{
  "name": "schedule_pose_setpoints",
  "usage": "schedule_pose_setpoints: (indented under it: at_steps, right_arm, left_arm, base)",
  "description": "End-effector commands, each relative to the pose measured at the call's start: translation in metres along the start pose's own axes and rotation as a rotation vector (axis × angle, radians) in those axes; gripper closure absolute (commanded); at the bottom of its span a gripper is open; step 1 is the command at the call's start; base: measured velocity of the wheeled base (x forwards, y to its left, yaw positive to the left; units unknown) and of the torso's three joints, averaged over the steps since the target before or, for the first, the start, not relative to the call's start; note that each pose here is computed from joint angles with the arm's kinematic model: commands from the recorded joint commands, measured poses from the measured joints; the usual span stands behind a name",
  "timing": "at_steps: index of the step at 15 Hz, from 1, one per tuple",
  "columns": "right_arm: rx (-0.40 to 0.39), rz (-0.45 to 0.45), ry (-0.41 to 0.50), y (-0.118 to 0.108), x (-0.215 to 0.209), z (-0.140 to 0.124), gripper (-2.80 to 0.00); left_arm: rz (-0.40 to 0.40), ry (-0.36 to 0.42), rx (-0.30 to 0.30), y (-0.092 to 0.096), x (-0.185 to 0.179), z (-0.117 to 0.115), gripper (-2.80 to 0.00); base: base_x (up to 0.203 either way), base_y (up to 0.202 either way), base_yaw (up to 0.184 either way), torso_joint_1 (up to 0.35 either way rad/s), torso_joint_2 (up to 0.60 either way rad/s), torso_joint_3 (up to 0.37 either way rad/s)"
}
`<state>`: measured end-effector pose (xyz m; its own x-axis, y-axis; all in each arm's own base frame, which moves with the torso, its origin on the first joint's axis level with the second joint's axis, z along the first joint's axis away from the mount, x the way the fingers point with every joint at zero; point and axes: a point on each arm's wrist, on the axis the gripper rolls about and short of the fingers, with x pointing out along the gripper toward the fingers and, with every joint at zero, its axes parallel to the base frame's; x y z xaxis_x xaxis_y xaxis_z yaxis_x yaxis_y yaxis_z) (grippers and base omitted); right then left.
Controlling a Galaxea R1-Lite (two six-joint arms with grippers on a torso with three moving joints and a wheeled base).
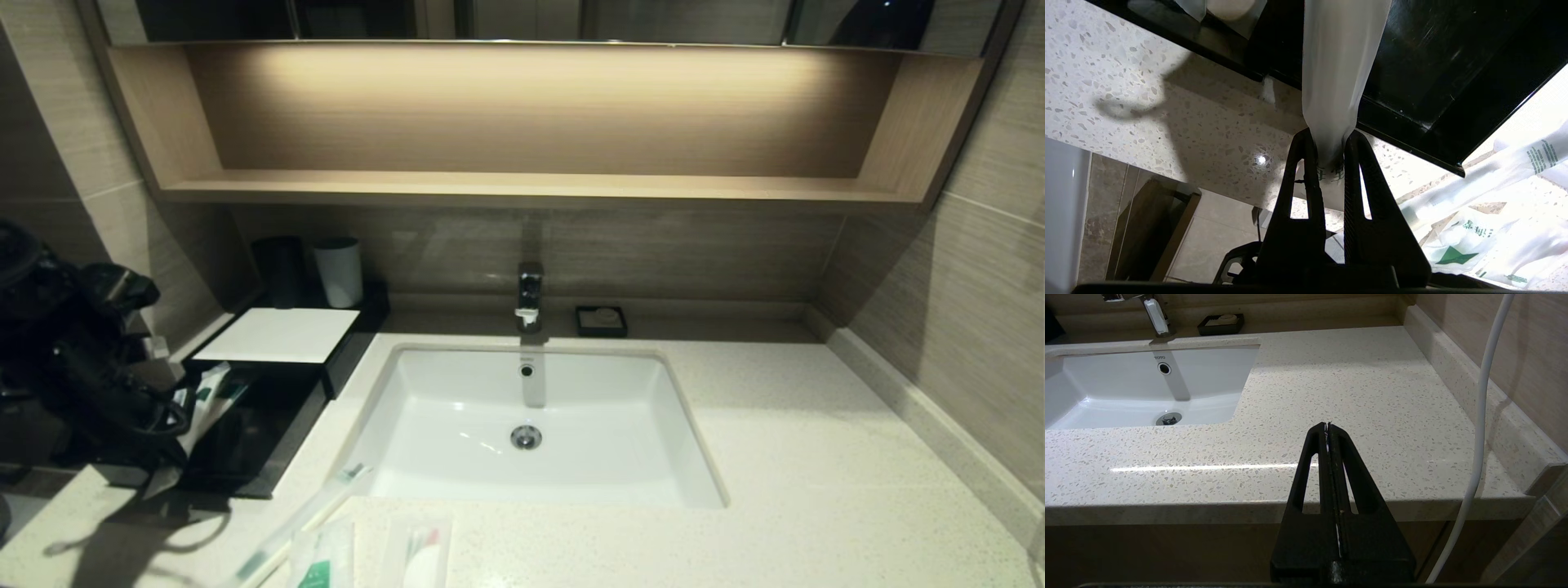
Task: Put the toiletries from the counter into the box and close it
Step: Place the bathroom toiletry into the drawer
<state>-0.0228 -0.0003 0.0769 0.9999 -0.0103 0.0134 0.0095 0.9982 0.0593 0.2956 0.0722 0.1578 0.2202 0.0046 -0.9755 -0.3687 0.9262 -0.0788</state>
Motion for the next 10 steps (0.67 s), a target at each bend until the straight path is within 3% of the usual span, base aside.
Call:
schedule_pose_setpoints:
  at_steps: [1,6,10]
  right_arm:
    - [0.001,-0.001,0.001,0.0,0.0,0.0,0.0]
    - [0.001,0.001,0.001,0.0,0.0,0.0,0.0]
    - [0.001,0.001,0.001,0.0,0.0,0.0,0.0]
  left_arm:
    - [0.004,0.022,-0.01,0.002,0.009,0.006,0.0]
    - [0.031,-0.044,-0.052,0.013,0.026,0.03,0.0]
    - [0.039,-0.062,-0.057,0.018,0.032,0.036,0.0]
  base:
    - [0.0,0.0,0.0,0.0,0.0,0.0]
    - [0.0,0.0,0.0,0.0,0.0,0.0]
    - [0.0,0.0,0.0,0.0,0.0,0.0]
